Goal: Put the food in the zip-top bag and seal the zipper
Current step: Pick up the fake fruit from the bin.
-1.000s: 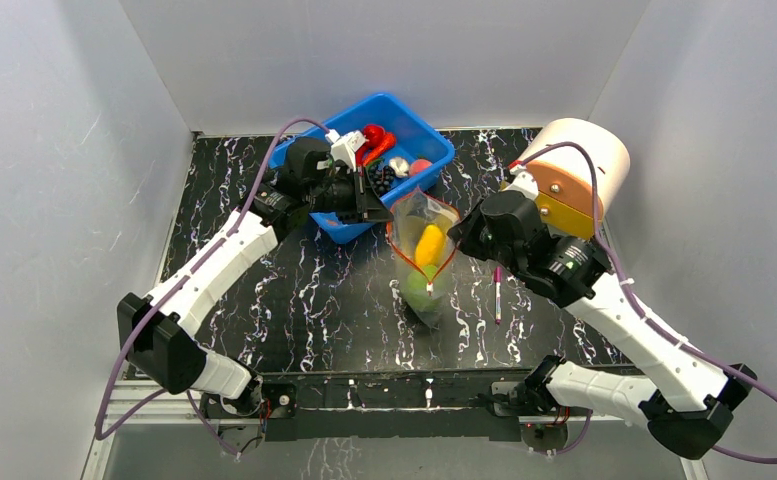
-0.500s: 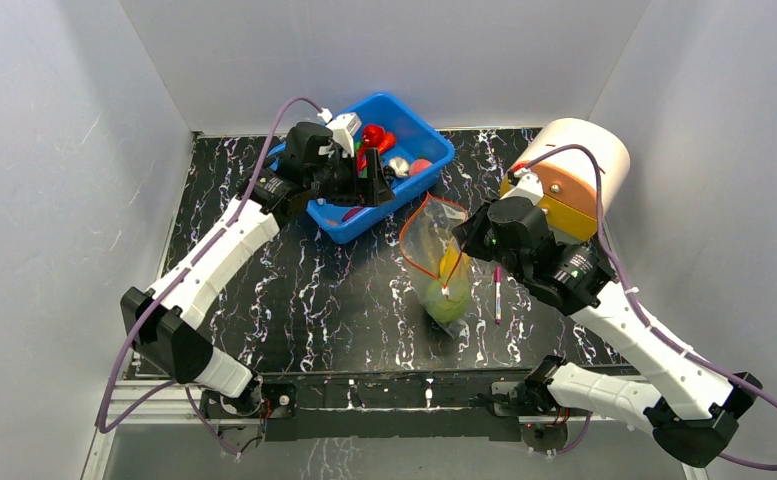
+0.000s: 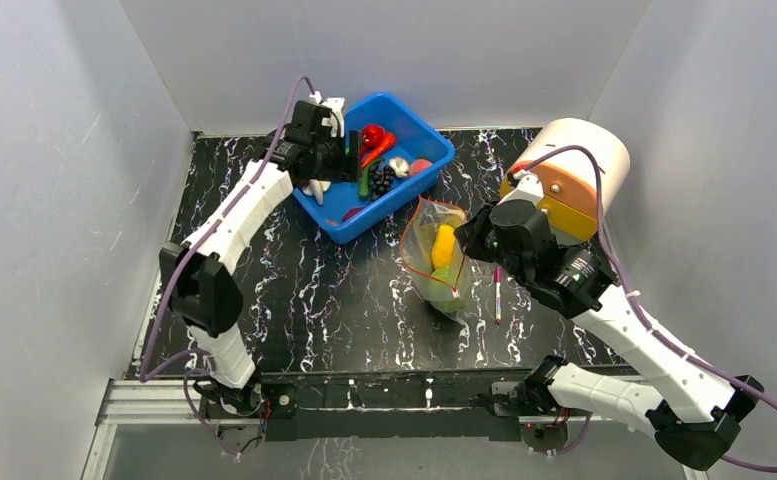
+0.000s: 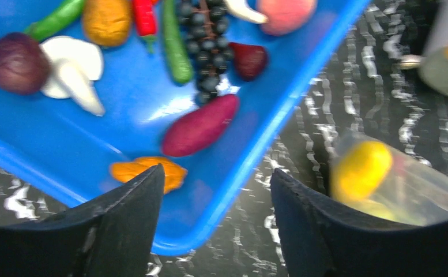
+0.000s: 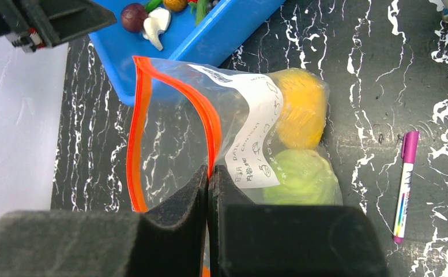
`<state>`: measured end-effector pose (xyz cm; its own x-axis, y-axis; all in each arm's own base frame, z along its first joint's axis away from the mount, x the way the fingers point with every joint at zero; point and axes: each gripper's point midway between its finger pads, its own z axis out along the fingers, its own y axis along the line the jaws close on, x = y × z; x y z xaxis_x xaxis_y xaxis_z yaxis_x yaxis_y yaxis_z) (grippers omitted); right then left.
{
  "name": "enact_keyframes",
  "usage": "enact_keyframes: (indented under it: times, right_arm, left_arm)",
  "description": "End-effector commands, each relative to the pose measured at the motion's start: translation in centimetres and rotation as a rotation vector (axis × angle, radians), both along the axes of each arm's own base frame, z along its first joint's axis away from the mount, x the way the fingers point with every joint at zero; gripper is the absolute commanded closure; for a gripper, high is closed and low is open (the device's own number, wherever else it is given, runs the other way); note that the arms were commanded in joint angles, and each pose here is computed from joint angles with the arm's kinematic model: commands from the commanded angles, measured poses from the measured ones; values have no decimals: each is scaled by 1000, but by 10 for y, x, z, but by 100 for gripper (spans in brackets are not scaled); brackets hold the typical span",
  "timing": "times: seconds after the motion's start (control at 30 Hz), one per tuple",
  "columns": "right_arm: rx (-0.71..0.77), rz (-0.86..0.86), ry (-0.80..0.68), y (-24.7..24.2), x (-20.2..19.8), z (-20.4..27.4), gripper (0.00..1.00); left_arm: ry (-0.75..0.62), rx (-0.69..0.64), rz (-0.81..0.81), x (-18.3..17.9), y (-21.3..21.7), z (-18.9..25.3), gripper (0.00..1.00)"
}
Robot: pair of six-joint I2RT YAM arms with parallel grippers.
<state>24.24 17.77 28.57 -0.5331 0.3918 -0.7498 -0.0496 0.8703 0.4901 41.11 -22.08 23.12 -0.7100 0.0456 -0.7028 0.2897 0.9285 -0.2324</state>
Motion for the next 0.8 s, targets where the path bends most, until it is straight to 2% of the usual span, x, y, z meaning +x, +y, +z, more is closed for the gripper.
enact_keyframes:
  times: [0.0,0.3,0.47,0.77]
  right_arm:
    - [56,7,-81,6,7,17,100]
    - [31,6,-100,7,13,22,100]
    - [11,22,-95,12,17,21,100]
    - [-4,2,-97,8,19,19,100]
  left_arm:
    - [-17,88,54,37,31,-14,39]
    - [-4,209,96,93,45,-65,42]
    - [-30,284,103,121,53,-84,30]
    - [-57,349,93,157,56,-111,28]
